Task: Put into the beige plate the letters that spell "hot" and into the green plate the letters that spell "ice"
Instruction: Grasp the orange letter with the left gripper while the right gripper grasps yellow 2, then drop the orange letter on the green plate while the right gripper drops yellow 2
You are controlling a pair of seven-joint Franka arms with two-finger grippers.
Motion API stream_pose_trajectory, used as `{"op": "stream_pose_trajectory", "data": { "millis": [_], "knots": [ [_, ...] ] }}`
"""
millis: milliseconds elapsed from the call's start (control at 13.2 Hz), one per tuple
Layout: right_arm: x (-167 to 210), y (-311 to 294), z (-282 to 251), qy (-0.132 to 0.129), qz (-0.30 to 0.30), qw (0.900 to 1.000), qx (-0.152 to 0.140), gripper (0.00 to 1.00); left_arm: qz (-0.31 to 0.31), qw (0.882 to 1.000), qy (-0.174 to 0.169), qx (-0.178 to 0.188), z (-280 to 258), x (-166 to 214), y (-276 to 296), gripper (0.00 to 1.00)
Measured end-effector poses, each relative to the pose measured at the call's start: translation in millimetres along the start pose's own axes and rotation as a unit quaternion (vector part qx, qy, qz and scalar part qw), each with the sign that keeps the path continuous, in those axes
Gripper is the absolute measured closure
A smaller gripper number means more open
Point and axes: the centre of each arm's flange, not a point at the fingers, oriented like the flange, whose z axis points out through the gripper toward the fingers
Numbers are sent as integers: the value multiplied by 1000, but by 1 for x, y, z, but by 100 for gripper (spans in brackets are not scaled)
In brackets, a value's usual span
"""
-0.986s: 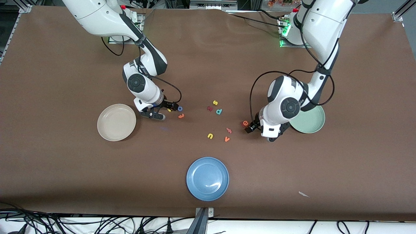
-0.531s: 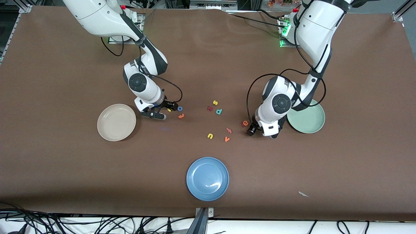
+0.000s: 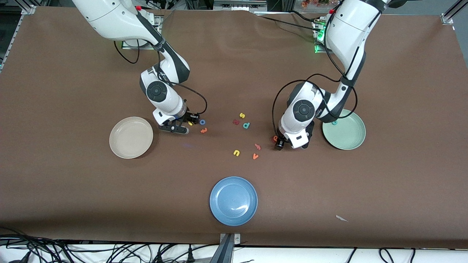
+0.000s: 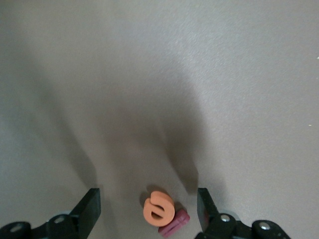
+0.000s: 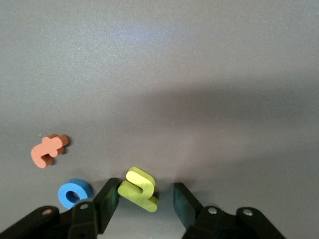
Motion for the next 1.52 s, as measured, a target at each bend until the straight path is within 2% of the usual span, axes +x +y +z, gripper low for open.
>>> {"op": "stream_pose_trajectory", "data": {
  "millis": [76,152,228,455,531,759,911,986,1138,1290,1518],
  "knots": [
    [0,-2,-1,2,-2,1000,1,51,-8,1000,0,0,0,-4,-1,15],
    [-1,-3,-2,3,-3,1000,2,63,-16,1000,0,1,1,-8,-2,16],
    [-1,-3,-2,3,-4,1000,1,63,-22,1000,0,1,1,-11,-3,24],
    [0,-3,-4,4,-5,1000,0,64,-31,1000,1,3,3,-15,-4,29],
    [0,-3,-5,5,-5,1000,0,66,-33,999,1,3,4,-16,-5,35],
    [7,2,-14,12,-6,1000,-4,67,-35,999,1,5,6,-16,-5,37],
    [17,12,-35,13,-15,1000,-19,68,-36,999,1,4,6,-16,-5,39],
    [24,20,-48,16,-24,999,-25,68,-36,999,0,0,5,-16,-3,45],
    [39,43,-73,19,-53,998,-37,68,-37,999,0,-4,3,-15,-1,71],
    [59,76,-90,19,-94,994,-44,68,-37,999,0,-4,3,-15,-1,74],
    [100,165,-101,15,-152,987,-53,68,-24,1000,3,-5,2,-15,0,74]
  ]
}}
